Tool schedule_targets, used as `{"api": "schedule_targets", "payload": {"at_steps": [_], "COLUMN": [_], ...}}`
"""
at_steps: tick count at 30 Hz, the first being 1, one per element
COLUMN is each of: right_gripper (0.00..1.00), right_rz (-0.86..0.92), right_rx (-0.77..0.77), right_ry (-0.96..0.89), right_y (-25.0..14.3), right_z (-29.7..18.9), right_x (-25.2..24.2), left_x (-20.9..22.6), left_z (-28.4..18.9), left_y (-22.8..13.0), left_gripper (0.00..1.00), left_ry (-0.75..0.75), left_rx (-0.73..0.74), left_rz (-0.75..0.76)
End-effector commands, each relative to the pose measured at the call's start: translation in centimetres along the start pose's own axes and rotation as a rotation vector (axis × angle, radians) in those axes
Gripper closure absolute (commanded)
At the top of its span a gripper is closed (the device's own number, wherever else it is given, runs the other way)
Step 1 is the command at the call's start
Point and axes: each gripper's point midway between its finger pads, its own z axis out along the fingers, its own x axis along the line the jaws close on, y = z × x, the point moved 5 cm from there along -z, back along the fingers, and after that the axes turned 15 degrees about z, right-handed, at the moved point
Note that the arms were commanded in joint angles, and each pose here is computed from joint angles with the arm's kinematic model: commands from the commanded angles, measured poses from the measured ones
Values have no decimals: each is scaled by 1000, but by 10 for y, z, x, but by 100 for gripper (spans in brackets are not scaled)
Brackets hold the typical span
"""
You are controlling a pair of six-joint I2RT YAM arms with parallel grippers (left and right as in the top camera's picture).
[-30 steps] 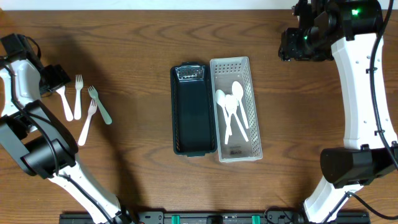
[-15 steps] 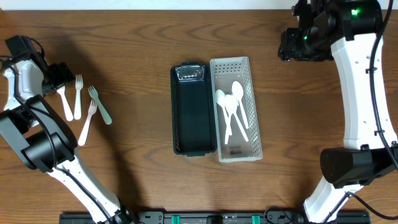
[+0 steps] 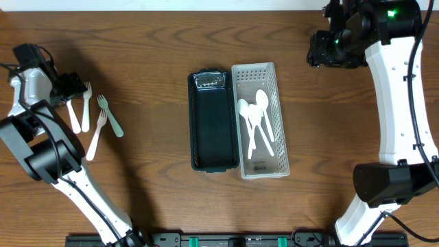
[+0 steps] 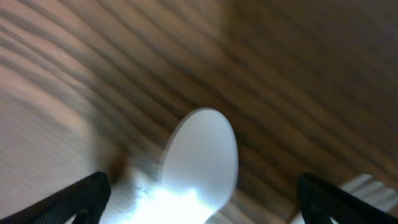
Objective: Pack container
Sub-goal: 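Move left gripper over the forks and grasp a white spoon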
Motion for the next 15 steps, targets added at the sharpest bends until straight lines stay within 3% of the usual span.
{"api": "schedule_targets", "payload": {"at_steps": [1, 8, 15], "right_gripper": [43, 44, 46], "right_rz": [15, 21, 35], "right_rx": [12, 18, 18], "right_ry": [0, -3, -3], "right_y": [-3, -4, -4], "right_z": [2, 2, 2], "right_x": [3, 3, 3], "left_x": [0, 0, 0], "left_z": [9, 9, 9], "left_y": [-3, -2, -2], "left_gripper": [2, 0, 19], "left_ry": [-6, -5, -4], "left_rx": [20, 15, 14], "left_rz": [20, 23, 23]}}
